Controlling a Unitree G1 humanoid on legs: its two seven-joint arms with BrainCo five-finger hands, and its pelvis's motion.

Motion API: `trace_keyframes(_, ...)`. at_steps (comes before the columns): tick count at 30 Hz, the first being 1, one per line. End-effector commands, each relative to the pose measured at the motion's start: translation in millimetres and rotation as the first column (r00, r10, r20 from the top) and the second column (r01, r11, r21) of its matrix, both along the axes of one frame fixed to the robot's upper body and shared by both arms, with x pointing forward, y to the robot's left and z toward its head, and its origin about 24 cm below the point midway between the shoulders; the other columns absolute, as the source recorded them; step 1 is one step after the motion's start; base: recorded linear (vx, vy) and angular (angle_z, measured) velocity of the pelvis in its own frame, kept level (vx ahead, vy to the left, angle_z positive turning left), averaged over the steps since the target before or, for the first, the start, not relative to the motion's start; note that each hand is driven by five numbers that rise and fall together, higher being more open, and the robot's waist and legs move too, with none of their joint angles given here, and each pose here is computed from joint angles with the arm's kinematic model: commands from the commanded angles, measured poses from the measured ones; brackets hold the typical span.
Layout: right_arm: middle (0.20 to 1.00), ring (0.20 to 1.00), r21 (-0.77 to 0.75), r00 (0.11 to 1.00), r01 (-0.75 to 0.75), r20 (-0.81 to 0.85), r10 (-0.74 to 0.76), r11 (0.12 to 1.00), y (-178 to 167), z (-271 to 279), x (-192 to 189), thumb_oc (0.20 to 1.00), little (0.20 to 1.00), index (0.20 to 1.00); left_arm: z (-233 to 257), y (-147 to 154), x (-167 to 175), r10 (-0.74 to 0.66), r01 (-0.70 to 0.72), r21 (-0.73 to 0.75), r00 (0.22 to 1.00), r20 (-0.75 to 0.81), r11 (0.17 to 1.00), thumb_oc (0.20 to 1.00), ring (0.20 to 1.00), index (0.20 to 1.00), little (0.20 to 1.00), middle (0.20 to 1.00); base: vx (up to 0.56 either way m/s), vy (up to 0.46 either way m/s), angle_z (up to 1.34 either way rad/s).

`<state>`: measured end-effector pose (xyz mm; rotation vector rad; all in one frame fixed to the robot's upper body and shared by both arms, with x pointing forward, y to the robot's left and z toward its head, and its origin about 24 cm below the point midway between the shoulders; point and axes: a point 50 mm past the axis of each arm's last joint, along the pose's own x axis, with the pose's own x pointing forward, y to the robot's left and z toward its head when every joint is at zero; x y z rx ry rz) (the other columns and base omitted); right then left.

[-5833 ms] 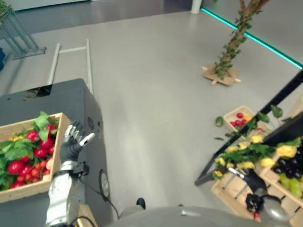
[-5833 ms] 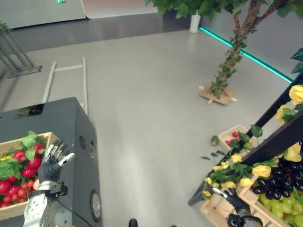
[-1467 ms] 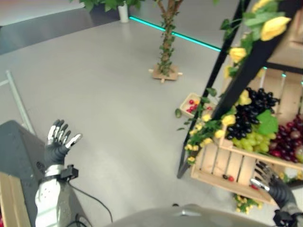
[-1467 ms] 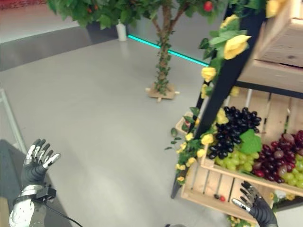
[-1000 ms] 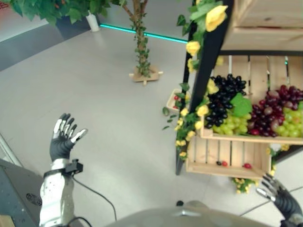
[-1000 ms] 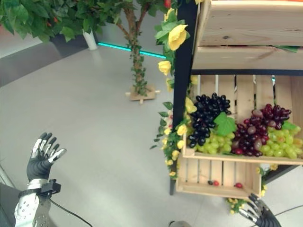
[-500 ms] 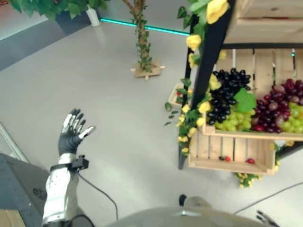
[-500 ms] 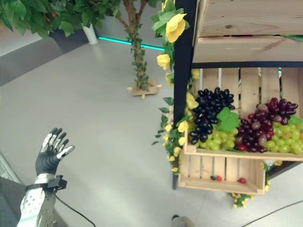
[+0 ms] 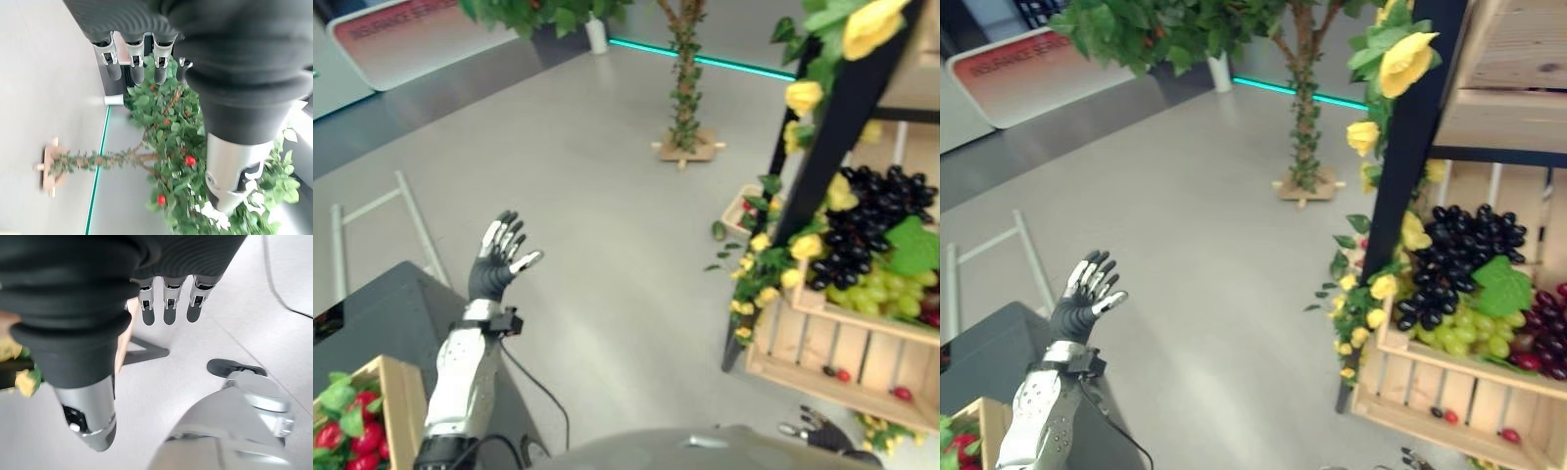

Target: Pick up the fruits from the basket on one side to the basket on the other side

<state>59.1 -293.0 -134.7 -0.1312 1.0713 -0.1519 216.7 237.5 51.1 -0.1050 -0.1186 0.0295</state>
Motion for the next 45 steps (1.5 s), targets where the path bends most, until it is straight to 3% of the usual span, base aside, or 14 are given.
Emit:
trace_keyframes(1,1.0,1.0,0.018,0.998,-0.043,0.036,0.042,0.999,15.0,-3.8,15.9,1.0,1.0,1.0,32.5,6.8,5.6,-0.028,0.018,0.073,0.991,0.132,0.997,1.0,1.0,1.0,1.0,1.0,0.05,0.014,0.42)
trace_keyframes(13,1.0,1.0,0.043,0.96,-0.245,0.154,0.236,0.969,55.8,0.9,66.9,1.0,1.0,1.0,32.8,4.5,3.5,-0.029,0.021,0.065,0.992,0.127,0.998,1.0,1.0,1.0,1.0,1.0,0.02,0.009,0.16)
trace_keyframes(27,1.0,1.0,-0.002,0.915,-0.287,0.296,0.274,0.958,52.0,24.3,99.8,1.0,1.0,1.0,55.7,-30.8,34.4,-0.171,0.159,0.071,0.96,0.222,0.985,1.0,1.0,1.0,1.0,1.0,-0.01,-0.026,0.92)
trace_keyframes(34,1.0,1.0,0.053,0.918,-0.275,0.31,0.246,0.96,57.5,21.9,95.6,1.0,1.0,1.0,41.5,-11.2,18.7,-0.082,0.076,0.045,0.983,0.163,0.996,1.0,1.0,1.0,1.0,1.0,0.0,-0.381,0.92)
trace_keyframes(45,1.0,1.0,-0.002,0.88,-0.291,0.393,0.268,0.957,47.4,41.5,118.1,1.0,1.0,1.0,29.9,1.1,16.6,-0.019,0.018,0.009,0.992,0.124,1.0,1.0,1.0,1.0,1.0,1.0,-0.16,-0.145,0.85)
